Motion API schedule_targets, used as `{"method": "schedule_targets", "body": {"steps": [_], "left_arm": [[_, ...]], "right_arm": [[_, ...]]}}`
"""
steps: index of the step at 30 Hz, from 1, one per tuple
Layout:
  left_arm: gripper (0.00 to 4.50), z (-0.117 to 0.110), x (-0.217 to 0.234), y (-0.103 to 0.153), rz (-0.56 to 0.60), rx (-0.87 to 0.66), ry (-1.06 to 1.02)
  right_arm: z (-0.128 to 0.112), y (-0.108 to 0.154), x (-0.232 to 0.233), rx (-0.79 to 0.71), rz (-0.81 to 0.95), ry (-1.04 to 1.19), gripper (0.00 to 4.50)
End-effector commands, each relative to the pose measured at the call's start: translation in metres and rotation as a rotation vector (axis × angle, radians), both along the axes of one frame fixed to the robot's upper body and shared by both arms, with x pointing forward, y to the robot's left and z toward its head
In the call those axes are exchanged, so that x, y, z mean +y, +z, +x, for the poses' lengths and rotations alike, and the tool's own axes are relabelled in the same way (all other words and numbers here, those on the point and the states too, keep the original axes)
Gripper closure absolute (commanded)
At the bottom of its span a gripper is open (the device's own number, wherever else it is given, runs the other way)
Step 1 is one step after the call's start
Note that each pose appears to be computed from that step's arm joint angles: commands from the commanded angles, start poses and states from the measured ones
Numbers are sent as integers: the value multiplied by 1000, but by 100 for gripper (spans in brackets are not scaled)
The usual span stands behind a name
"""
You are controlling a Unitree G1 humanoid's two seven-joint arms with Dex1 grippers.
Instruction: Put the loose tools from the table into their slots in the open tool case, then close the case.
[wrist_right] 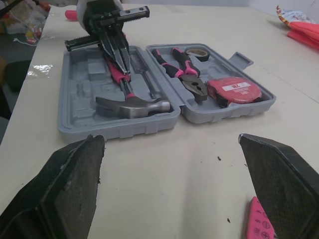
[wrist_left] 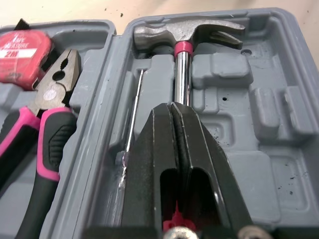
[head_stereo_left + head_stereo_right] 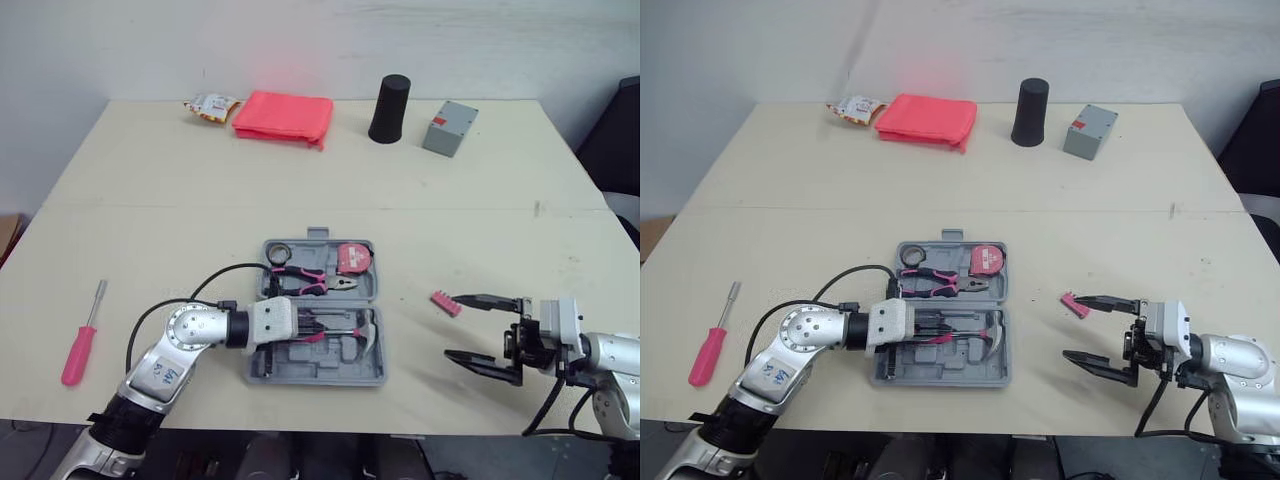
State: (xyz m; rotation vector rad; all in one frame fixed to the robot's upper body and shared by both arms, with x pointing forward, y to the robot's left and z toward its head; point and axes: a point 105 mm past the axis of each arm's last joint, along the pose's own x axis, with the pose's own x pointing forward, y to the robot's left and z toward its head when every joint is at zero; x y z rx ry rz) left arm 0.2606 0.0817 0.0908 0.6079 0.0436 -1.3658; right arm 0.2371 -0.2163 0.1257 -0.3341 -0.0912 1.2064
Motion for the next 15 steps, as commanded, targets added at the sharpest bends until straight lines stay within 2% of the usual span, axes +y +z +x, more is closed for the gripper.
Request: {"method": "schedule_targets", "body": {"steps": [1,4,8,10,13,15], "left_arm": [[448,-10,17,-54,181,136,19],[448,-11,21,-66,233,148,20],[448,-10,22,-86,193,357,163],[448,-10,23,-93,232,374,175],[448,-7,16,-86,192,345,172],[448,1,10,-62,84,266,164]], "right_arm": [[0,5,3,-32,-1,6,0],[0,5,3,-35,0,2,0],[3,5,6,-37,11,-3,0],[4,5,7,-40,16,-7,0],[4,5,7,-44,17,-10,0],[6,9,7,-54,27,-21,0]]}}
